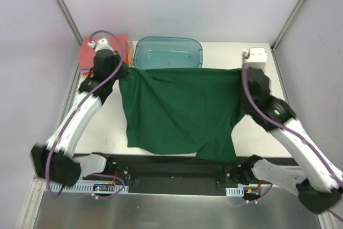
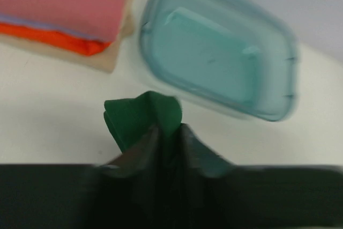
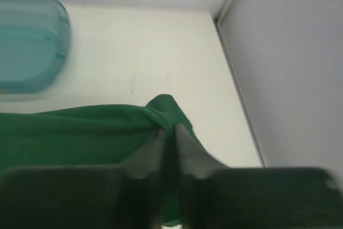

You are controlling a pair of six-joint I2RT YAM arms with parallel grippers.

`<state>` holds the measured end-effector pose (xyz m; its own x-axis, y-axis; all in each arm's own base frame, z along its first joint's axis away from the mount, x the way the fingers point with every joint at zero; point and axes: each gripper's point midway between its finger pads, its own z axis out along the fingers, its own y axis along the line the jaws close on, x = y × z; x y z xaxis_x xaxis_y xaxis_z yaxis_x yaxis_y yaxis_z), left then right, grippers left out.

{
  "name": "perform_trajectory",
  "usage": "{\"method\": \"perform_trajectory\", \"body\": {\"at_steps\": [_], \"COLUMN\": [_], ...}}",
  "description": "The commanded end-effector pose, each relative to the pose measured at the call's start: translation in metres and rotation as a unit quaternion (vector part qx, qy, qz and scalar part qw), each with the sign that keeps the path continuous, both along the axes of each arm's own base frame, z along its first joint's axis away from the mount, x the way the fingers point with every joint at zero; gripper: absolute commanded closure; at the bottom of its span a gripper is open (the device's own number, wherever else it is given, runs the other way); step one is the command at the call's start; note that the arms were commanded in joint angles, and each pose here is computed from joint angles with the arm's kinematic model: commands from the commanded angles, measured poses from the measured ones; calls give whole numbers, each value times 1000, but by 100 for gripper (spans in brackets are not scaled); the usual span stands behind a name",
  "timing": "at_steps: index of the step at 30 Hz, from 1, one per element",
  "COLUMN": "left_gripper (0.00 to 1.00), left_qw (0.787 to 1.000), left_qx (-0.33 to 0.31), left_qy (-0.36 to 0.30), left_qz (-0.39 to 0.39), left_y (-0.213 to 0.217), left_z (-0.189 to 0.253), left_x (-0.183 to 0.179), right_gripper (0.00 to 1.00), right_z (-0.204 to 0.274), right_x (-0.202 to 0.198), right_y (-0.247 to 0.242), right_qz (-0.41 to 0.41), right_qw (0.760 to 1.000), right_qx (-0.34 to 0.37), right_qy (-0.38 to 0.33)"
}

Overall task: Fold and stack the t-shirts
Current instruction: Flatten out the tshirt

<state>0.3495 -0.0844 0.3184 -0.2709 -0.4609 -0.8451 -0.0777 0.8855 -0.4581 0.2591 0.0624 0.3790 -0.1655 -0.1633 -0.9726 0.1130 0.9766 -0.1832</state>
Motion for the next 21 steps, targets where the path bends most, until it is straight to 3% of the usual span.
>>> {"method": "perform_trajectory", "body": {"at_steps": [1,2,3,5,7,13,21], "left_gripper": [36,1,1,1,1,1,1], "left_qw": [989,981,979,972,969,962,936], "left_qx": [55,52,45,52,50,8,-90], "left_qy": [127,178,194,227,239,274,336], "left_qz": [61,51,43,35,34,10,-61], "left_y": [31,31,28,26,26,17,-18], "left_z": [-84,-110,-111,-130,-140,-168,-221], "left_x": [54,62,65,71,64,6,-96], "right_gripper": [74,47,31,11,2,4,4], "right_z": [-91,-110,-126,-145,-155,-179,-229], "right_x": [65,80,92,108,114,94,25], "right_y": [-4,-1,-1,0,-1,1,33], "right_qz": [-36,-35,-44,-52,-69,-71,28], "right_qw": [992,990,987,981,976,969,945], "right_qx": [13,10,6,-4,-7,32,162], "right_qy": [116,140,157,185,207,235,284]}}
